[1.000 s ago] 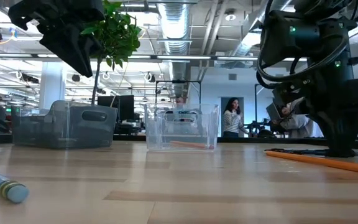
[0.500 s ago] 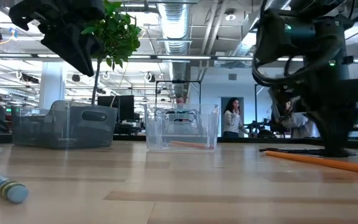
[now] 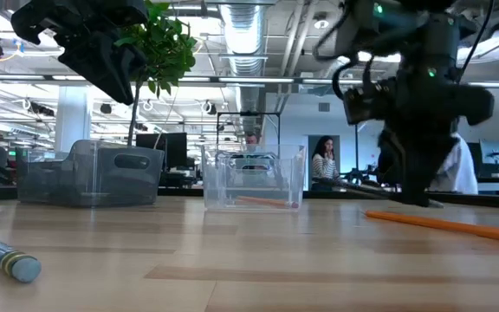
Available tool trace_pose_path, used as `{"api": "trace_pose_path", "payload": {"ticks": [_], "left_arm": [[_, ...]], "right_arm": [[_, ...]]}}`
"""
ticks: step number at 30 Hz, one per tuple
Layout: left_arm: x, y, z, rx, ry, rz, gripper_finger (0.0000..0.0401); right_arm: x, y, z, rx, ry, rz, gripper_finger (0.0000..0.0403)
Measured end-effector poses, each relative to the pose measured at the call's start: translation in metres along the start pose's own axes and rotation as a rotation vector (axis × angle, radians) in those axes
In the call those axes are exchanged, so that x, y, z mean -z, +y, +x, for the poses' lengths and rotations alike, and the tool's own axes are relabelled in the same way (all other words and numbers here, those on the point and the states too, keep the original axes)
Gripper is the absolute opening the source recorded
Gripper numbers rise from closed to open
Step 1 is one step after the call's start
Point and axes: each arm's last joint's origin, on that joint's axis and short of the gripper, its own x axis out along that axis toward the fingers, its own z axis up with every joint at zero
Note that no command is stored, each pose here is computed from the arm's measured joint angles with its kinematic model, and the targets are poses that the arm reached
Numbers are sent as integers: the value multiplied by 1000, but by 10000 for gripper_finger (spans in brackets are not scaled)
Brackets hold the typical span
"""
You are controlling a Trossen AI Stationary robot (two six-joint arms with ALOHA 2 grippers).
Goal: Sort pens & pencils
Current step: Put the black pen into the black bin
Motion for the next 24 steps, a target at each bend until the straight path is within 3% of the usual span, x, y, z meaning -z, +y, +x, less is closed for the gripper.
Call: {"api": "trace_pose_path", "payload": {"ticks": [6,12,16,24], "left_arm": [[-11,0,-1,-4,-111,6,75],[-21,0,-2,15,-223,91,75],[-22,2,-3,-40,-226,118,75],[-18,2,-2,-66,-181,46,89]], "right_arm": [[-28,11,-26,-4,-133,-64,51],[-58,17,-56,26,-320,-136,51],[-71,12,-68,29,-379,-171,52],[-85,2,-76,36,-466,-193,52]]}}
